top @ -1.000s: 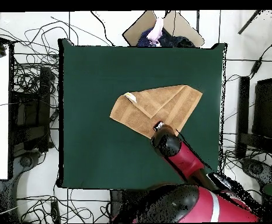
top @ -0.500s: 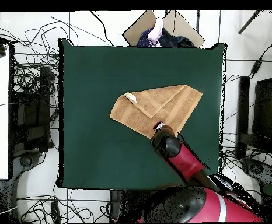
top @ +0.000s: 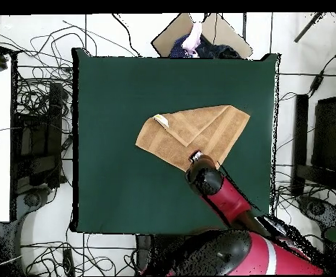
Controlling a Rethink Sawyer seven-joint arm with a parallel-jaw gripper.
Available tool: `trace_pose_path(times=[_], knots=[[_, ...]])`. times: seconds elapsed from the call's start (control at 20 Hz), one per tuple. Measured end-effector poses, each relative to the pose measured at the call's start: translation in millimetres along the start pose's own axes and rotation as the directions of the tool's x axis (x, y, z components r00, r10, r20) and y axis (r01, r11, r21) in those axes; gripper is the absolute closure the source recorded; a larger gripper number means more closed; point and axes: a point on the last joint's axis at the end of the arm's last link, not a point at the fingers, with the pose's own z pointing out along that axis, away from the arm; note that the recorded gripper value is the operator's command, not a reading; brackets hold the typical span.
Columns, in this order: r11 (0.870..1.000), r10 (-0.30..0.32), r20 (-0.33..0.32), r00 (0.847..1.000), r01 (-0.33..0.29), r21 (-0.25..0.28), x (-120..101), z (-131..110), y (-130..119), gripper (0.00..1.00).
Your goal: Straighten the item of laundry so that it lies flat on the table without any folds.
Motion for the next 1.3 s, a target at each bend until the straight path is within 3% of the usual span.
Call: trace_pose_path(times=[0.7,0.9,1.3], knots=[[1.000,0.008,-0.074,0.997,-0.006,0.024,41.6,-8.3,-7.7,1.00],[0.999,0.013,-0.136,0.991,-0.008,0.041,73.9,-14.4,-19.0,1.00],[0.996,0.047,-0.268,0.962,-0.027,0.079,137.7,-30.3,-48.0,1.00]])
